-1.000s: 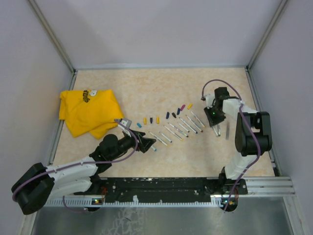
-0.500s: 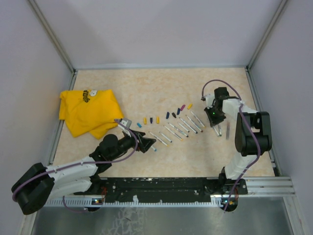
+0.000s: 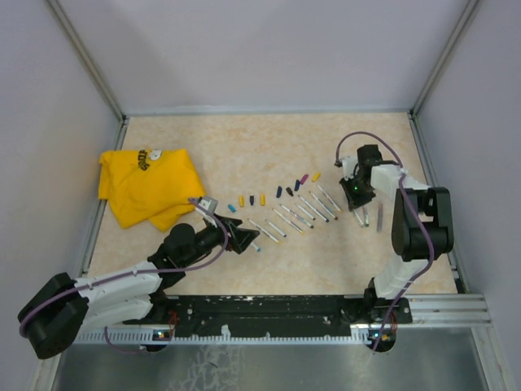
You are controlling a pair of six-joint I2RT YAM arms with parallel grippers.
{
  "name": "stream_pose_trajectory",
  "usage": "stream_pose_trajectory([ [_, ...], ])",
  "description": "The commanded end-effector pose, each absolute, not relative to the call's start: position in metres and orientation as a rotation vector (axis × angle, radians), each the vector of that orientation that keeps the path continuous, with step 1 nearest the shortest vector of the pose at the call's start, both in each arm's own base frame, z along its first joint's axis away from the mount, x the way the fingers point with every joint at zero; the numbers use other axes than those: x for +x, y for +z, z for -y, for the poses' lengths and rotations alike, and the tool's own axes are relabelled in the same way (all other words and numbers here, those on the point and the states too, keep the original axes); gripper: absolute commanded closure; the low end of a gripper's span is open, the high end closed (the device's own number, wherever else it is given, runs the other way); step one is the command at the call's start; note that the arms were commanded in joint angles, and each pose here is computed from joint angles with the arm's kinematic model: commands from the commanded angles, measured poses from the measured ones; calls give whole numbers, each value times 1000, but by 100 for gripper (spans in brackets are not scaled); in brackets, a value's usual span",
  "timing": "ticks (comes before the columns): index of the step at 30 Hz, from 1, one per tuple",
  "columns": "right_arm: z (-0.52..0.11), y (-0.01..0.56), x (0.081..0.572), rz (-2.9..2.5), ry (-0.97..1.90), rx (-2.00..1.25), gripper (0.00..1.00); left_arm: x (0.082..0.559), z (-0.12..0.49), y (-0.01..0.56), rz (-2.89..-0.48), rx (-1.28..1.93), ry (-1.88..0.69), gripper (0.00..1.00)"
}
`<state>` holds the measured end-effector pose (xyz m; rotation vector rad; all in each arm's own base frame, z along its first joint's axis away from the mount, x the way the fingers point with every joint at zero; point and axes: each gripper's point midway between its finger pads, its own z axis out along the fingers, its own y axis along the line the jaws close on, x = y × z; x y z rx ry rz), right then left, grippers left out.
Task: Open the pen caps
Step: Pick up the pen from the center of the board.
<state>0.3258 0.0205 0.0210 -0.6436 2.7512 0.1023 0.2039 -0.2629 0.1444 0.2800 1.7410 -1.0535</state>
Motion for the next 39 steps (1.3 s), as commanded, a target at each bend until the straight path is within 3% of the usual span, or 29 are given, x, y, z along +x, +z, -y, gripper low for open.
stream_pose_trajectory([
  [1,-26,54,338,-2634,114,-609,100,202,267,163,-1678,273,-1114,4],
  [39,-39,83,346,-2496,202,-601,100,196,278,169,-1631,286,-1215,4],
])
